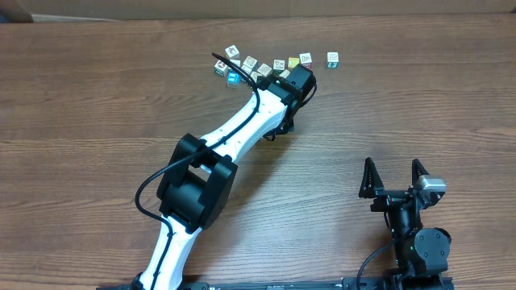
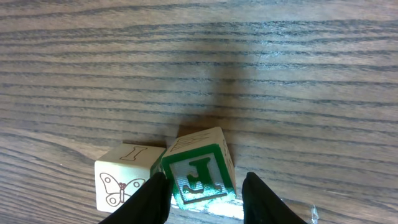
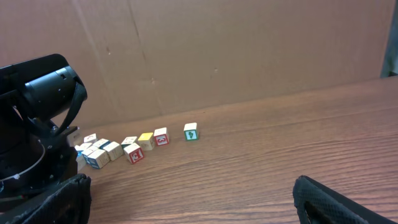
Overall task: Form a horizontal line
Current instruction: 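Lower the green block beside the butterfly block and open the gripper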
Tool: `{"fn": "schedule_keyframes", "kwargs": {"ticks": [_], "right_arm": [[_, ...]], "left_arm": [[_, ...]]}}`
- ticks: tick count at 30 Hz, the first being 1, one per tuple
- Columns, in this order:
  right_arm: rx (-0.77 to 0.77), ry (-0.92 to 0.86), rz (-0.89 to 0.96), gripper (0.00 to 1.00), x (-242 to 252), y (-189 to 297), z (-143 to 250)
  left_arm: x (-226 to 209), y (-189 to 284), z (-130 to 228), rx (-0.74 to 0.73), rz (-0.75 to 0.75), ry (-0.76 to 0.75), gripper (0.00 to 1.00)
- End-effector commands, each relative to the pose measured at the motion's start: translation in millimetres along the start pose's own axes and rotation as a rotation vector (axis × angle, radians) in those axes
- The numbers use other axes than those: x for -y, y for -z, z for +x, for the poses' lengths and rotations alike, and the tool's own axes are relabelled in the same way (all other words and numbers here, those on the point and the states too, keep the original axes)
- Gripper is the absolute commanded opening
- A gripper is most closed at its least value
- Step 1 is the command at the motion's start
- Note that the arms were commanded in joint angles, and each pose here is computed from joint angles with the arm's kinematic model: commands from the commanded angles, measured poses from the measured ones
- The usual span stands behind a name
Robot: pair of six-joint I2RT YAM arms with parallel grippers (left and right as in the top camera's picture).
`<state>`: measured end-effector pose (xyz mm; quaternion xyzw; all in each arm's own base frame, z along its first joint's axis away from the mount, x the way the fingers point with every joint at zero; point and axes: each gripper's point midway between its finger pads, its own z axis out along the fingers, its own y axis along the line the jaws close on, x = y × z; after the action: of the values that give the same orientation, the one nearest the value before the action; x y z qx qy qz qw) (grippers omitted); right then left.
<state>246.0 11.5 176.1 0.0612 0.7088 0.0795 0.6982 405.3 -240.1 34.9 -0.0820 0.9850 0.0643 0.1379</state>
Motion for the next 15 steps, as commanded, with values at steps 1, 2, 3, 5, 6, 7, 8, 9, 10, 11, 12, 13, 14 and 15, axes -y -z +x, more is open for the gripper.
{"fn": "schedule_keyframes", "kwargs": {"ticks": [1, 2, 3, 5, 6, 7, 8, 9, 10, 11, 12, 13, 14, 15], "right_arm": [[0.000, 0.005, 0.001, 1.00, 1.2, -0.3, 3.5], [0.000, 0.005, 0.001, 1.00, 1.2, -0.3, 3.5], [0.000, 0.005, 0.002, 1.00, 1.2, -0.3, 3.5], [0.000, 0.005, 0.001, 1.00, 1.2, -0.3, 3.5], [0.000, 0.005, 0.001, 1.00, 1.2, -0.3, 3.5], [0.000, 0.005, 0.001, 1.00, 1.2, -0.3, 3.5], [0.000, 0.005, 0.002, 1.00, 1.2, -0.3, 3.5], [0.000, 0.005, 0.001, 1.00, 1.2, -0.3, 3.5], [0.000, 0.005, 0.001, 1.00, 1.2, -0.3, 3.5], [0.000, 0.005, 0.001, 1.00, 1.2, -0.3, 3.5], [0.000, 0.005, 0.001, 1.00, 1.2, -0.3, 3.5], [0.000, 0.005, 0.001, 1.00, 1.2, -0.3, 3.5], [0.000, 0.005, 0.001, 1.00, 1.2, -0.3, 3.5], [0.000, 0.005, 0.001, 1.00, 1.2, -0.3, 3.5]], "left_arm": [[3.3, 21.0, -19.8, 0.091, 0.017, 0.019, 0.36], [2.0, 21.3, -24.3, 0.112, 0.008, 0.019, 0.36], [-0.2, 22.1, -29.4, 0.138, -0.005, 0.024, 0.36], [-2.4, 23.4, -38.1, 0.182, -0.022, 0.034, 0.36], [-1.8, 23.9, -40.8, 0.194, -0.021, 0.039, 0.36], [-0.5, 24.4, -43.5, 0.206, -0.016, 0.044, 0.36], [2.0, 24.9, -46.3, 0.217, -0.005, 0.050, 0.36], [3.8, 25.4, -48.2, 0.225, 0.002, 0.054, 0.35], [5.8, 25.9, -50.5, 0.234, 0.011, 0.058, 0.34], [7.7, 26.4, -52.5, 0.242, 0.019, 0.063, 0.31], [9.0, 26.8, -54.0, 0.248, 0.025, 0.066, 0.25], [10.2, 27.1, -55.2, 0.252, 0.031, 0.068, 0.18], [11.0, 27.2, -55.9, 0.255, 0.034, 0.070, 0.13], [12.4, 27.3, -56.3, 0.255, 0.041, 0.072, 0.09]]}}
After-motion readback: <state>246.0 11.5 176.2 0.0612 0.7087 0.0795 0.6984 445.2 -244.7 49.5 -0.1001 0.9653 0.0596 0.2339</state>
